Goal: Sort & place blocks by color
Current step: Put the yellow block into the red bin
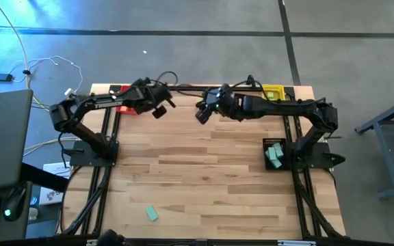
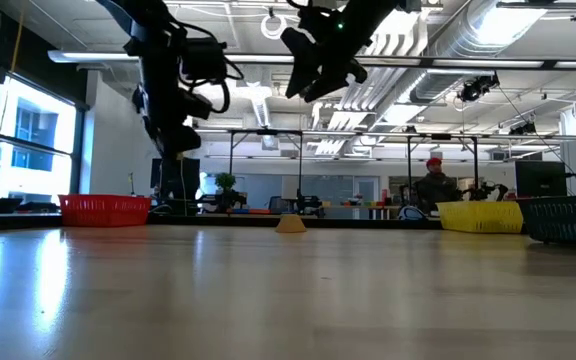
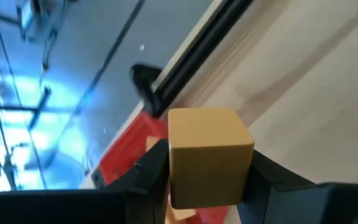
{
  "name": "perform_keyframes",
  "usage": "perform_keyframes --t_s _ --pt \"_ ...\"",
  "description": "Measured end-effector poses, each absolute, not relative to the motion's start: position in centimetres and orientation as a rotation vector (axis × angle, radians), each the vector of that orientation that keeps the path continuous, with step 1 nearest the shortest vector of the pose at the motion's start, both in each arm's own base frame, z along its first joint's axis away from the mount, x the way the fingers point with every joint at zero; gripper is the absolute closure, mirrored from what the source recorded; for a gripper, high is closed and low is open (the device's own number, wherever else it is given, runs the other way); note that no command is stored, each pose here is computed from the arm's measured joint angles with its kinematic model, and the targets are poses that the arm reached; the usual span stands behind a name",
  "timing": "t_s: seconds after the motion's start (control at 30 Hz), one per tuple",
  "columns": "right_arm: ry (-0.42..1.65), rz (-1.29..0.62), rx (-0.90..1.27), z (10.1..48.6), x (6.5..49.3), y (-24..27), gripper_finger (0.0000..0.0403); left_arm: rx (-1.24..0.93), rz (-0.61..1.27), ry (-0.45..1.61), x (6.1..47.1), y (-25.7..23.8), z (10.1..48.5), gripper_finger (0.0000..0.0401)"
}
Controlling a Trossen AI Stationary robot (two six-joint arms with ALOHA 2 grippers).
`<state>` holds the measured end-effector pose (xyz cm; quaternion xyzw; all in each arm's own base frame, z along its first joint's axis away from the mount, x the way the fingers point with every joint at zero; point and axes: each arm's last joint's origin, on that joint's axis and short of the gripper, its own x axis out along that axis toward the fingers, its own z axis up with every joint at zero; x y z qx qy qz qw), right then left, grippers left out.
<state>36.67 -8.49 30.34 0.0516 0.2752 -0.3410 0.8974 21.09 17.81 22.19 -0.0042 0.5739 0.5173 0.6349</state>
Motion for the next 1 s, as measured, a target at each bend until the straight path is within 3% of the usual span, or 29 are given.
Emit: perform_keyframes --t_s 0.4,1.0 --pt "0.385 -0.694 0.06 30.9 37.4 -13.9 0.0183 -0.237 1.383 1.32 16.9 20.5 22.4 0.0288" --pt "0.323 -0.713 0.208 24.1 39.0 -22.1 0.0183 -0.311 1.533 1.281 14.8 22.2 22.5 0.0284"
